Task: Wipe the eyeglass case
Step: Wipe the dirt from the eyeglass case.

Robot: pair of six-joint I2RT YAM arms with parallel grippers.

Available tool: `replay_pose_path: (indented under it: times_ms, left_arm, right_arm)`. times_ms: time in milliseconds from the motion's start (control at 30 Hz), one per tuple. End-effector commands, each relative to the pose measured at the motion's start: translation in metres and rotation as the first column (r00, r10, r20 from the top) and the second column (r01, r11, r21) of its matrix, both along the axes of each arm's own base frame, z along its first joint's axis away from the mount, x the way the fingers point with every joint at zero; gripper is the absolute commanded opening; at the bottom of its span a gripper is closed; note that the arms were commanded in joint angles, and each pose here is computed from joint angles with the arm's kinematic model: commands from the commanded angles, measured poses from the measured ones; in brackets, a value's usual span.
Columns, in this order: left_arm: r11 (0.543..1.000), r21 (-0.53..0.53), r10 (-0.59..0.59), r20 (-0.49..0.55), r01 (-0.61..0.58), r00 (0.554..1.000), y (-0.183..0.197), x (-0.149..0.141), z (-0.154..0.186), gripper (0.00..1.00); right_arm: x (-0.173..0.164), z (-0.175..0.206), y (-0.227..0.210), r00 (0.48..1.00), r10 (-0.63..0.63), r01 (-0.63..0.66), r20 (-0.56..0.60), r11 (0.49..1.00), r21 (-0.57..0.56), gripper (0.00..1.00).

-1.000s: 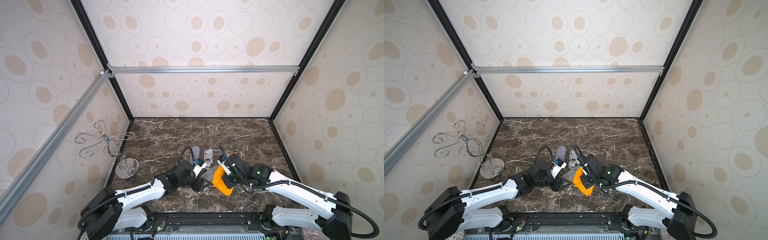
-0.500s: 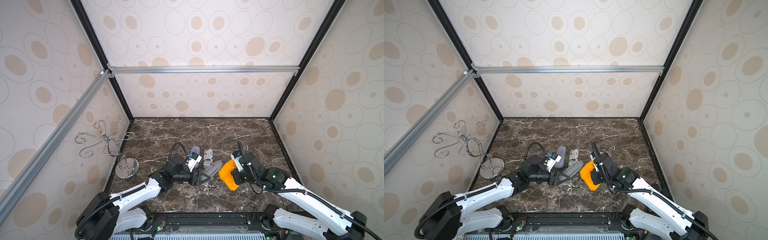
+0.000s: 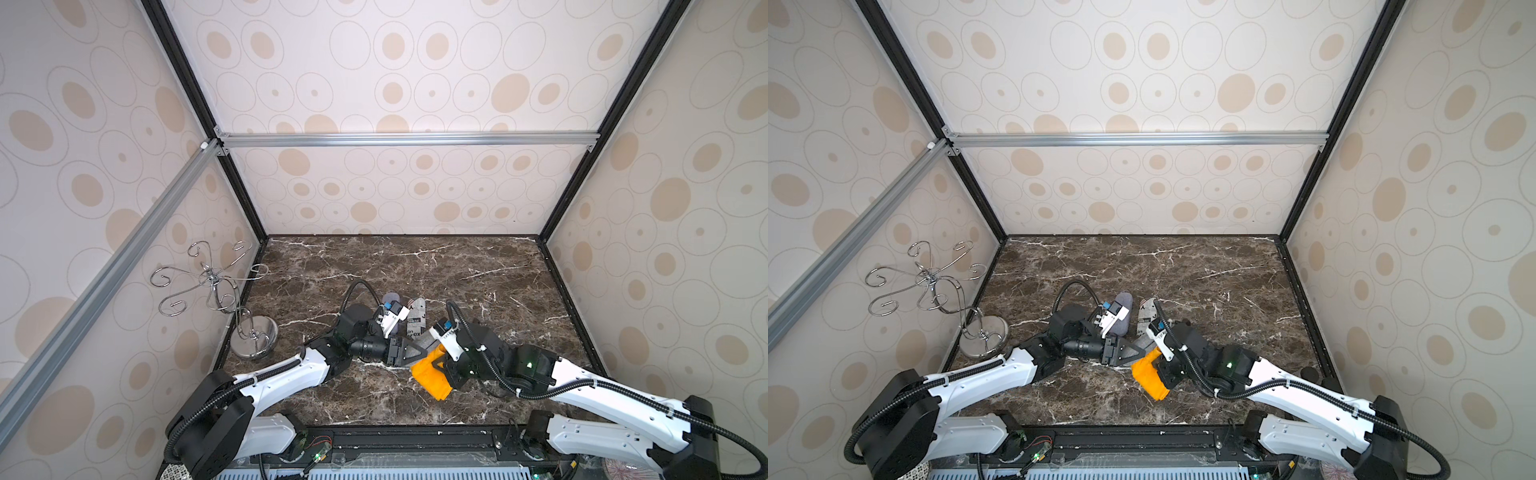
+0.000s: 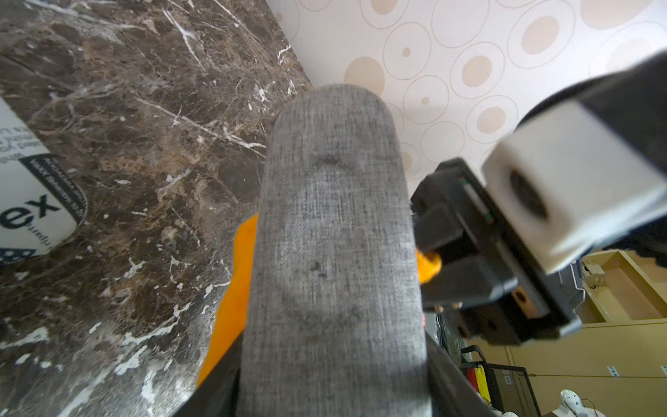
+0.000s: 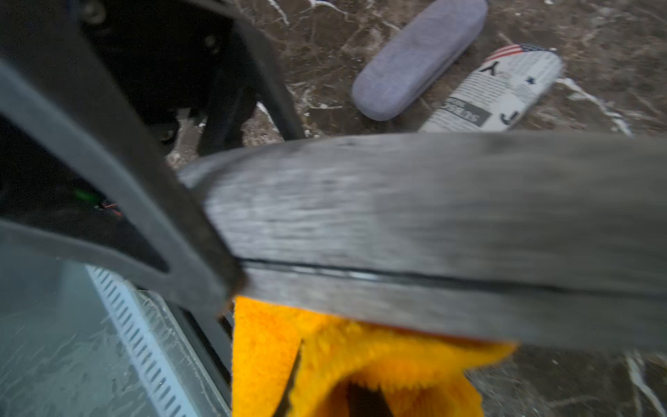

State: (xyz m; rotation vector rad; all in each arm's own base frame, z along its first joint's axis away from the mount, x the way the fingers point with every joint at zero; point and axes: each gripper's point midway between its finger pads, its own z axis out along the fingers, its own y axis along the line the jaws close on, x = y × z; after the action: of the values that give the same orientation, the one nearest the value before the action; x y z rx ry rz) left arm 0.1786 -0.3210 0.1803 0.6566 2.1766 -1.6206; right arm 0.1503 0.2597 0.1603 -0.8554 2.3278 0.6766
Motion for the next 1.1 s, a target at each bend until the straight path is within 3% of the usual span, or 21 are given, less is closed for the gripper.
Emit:
replay_pose_path:
  times_ms: [0, 200, 467, 533, 700, 933, 1000, 1067]
  left_arm:
    - [0.998, -0.049, -0.043, 0.049, 0.045, 0.998, -0.01, 0.002, 0.023, 0.4]
    - [0.999, -0.02, -0.048, 0.038, 0.049, 0.998, -0.008, 0.0, 0.007, 0.39]
    - [0.998, -0.017, -0.066, 0.038, 0.067, 0.997, -0.003, -0.008, 0.0, 0.39]
    - [0.997, -0.017, -0.07, 0.043, 0.071, 0.997, -0.003, -0.01, 0.001, 0.39]
    - [0.998, -0.011, -0.065, 0.057, 0.066, 0.996, -0.004, -0.006, 0.002, 0.39]
    - [0.998, -0.016, -0.06, 0.072, 0.062, 0.996, -0.007, -0.001, 0.002, 0.39]
    - [0.998, -0.017, -0.059, 0.076, 0.06, 0.995, -0.007, -0.001, 0.002, 0.39]
    - [0.998, -0.015, -0.063, 0.074, 0.064, 0.995, -0.007, -0.002, 0.001, 0.39]
  right_arm:
    - [-0.01, 0.027, 0.032, 0.996, 0.088, -0.092, 0.031, 0.981, 0.172, 0.0]
    - [0.022, 0.027, -0.015, 0.98, -0.156, 0.145, 0.124, 0.985, 0.093, 0.0]
    - [0.063, 0.029, -0.098, 0.889, -0.438, 0.441, 0.133, 0.897, 0.005, 0.0]
    - [0.064, 0.032, -0.097, 0.898, -0.416, 0.421, 0.143, 0.907, -0.008, 0.0]
    - [0.043, 0.034, -0.05, 0.976, -0.214, 0.21, 0.047, 0.975, 0.073, 0.0]
    - [-0.006, 0.034, 0.015, 0.997, 0.05, -0.056, 0.056, 0.993, 0.1, 0.0]
    - [-0.012, 0.03, 0.022, 0.996, 0.078, -0.081, 0.039, 0.992, 0.093, 0.0]
    - [-0.003, 0.027, 0.017, 0.998, 0.022, -0.026, 0.054, 0.997, 0.077, 0.0]
